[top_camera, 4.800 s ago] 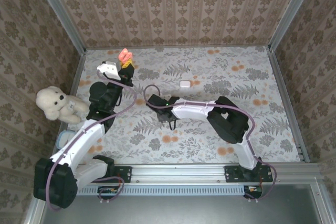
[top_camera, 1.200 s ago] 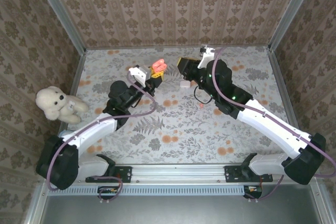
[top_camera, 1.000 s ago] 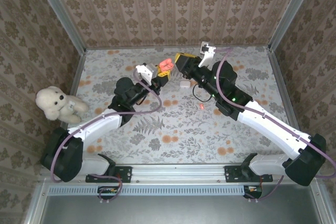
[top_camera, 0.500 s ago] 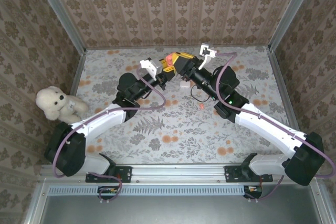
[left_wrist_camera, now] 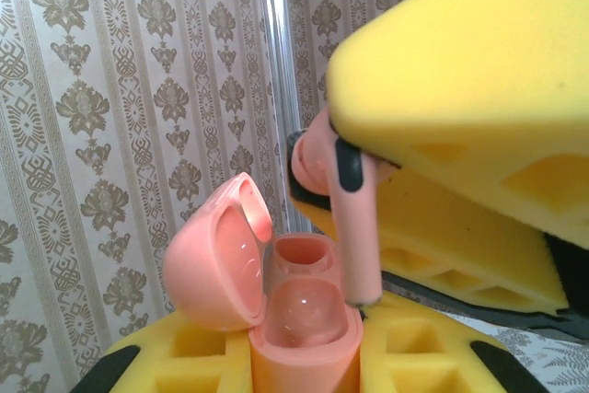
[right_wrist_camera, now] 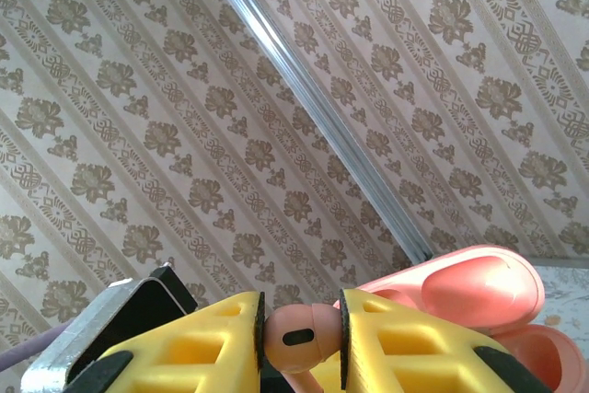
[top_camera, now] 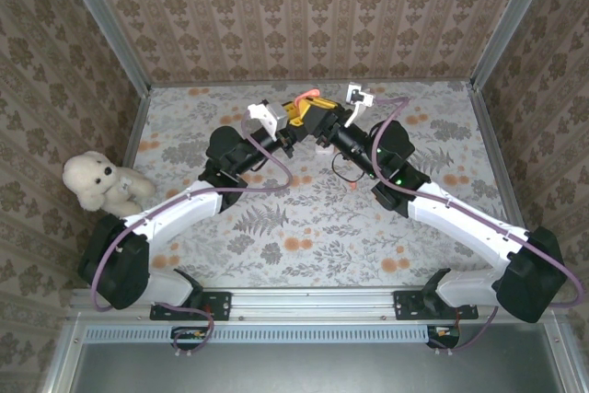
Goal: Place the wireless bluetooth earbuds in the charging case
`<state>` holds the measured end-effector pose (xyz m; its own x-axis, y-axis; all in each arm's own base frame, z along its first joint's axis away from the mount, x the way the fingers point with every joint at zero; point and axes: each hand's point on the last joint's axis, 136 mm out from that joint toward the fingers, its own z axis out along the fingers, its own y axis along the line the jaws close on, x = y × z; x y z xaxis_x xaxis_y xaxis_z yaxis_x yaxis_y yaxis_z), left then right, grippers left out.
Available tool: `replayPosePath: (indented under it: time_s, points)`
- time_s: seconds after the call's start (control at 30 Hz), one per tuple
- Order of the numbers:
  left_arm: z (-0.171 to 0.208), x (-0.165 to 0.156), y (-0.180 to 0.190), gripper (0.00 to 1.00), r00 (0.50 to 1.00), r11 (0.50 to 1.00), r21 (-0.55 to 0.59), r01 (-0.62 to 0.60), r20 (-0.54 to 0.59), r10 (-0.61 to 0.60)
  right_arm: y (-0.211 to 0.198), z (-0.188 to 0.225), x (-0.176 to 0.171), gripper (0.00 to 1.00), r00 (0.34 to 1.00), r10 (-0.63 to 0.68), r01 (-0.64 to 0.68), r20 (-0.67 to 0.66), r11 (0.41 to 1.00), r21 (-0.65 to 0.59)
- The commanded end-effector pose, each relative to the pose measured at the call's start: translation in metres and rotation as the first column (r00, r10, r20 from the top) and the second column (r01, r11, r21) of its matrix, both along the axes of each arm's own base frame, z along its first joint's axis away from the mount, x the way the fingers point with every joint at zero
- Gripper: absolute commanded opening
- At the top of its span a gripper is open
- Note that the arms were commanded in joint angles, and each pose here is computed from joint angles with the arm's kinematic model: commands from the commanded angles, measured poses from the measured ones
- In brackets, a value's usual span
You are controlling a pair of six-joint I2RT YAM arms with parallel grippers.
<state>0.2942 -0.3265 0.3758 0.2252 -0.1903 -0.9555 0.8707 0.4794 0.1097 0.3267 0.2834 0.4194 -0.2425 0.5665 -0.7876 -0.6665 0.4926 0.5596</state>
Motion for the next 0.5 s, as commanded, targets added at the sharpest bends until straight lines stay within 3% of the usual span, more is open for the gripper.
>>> replayPosePath:
  time_s: [0.0,0.47]
  points:
    - [0.022,-0.008,-0.001,0.00,0.998,1.000,-0.023,0.016,0.066,-0.014,-0.003,0.006,-0.001,0.26,0.999,-0.004,0.003,0.036,1.000,0.016]
    - [0.023,-0.014,-0.001,0.00,0.997,1.000,-0.022,0.022,0.069,-0.021,-0.012,-0.002,0.009,0.26,0.998,-0.059,0.059,0.020,0.998,0.003]
